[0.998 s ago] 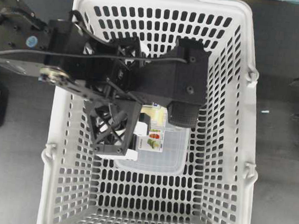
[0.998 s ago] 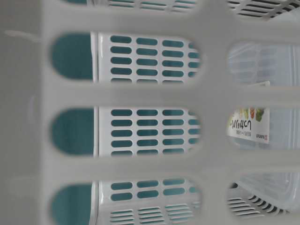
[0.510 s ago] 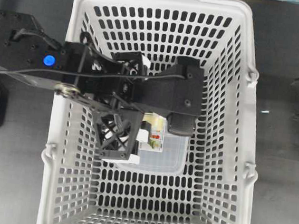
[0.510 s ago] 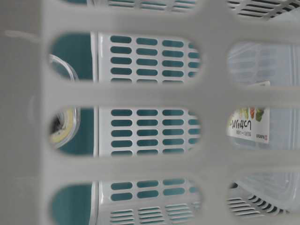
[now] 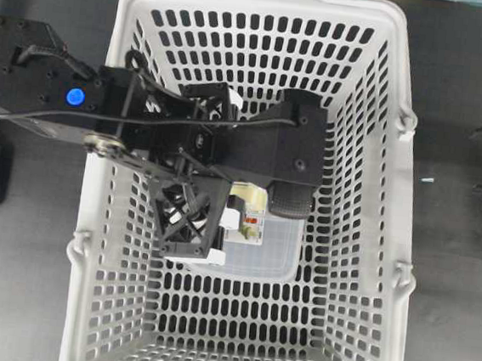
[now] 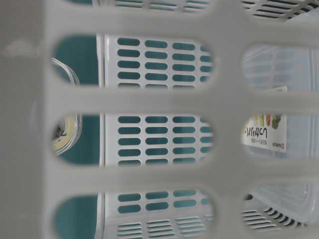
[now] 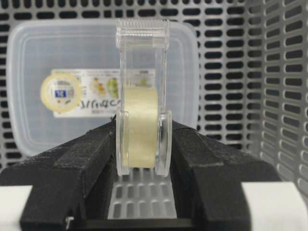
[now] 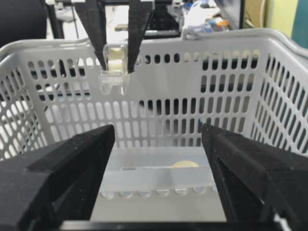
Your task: Pick up the tape dispenser from the shopping basket with the left arm.
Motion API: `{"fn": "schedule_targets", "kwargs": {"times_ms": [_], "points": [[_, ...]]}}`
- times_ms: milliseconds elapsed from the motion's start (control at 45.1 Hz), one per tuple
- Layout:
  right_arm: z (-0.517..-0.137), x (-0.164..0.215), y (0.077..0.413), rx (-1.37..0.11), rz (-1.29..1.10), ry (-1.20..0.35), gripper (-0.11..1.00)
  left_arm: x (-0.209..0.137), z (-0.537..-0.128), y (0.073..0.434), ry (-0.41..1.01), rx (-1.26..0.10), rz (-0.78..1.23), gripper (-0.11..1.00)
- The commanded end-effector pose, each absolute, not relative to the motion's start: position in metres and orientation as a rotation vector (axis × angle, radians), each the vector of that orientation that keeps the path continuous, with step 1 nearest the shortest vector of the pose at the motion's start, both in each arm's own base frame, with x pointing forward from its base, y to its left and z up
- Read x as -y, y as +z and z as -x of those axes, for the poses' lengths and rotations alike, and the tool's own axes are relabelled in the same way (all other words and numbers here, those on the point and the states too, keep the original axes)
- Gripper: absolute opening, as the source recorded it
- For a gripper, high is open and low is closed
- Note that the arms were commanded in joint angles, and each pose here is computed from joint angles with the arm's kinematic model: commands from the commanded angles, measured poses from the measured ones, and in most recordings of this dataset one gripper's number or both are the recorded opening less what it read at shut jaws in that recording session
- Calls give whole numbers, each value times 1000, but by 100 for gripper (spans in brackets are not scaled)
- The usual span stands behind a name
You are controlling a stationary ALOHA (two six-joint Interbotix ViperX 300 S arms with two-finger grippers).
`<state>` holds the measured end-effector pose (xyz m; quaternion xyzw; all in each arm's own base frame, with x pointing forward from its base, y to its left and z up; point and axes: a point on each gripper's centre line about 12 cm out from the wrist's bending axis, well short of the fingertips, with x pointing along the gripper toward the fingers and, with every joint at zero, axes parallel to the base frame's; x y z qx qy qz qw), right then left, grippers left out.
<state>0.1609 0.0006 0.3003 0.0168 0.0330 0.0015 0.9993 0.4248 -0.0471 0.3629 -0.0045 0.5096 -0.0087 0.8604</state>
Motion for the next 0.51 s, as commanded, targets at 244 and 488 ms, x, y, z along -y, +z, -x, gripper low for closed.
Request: {"fn": "schedule_targets", "kwargs": {"times_ms": [244,488], "points": [[-149,2,304,-32,-37,-11,70,54,-416,377,-36,-1029,-1,30],[-147,3,304,-24,-35,-17,71,56,-418,376,-42,-1026,-2,30]]}}
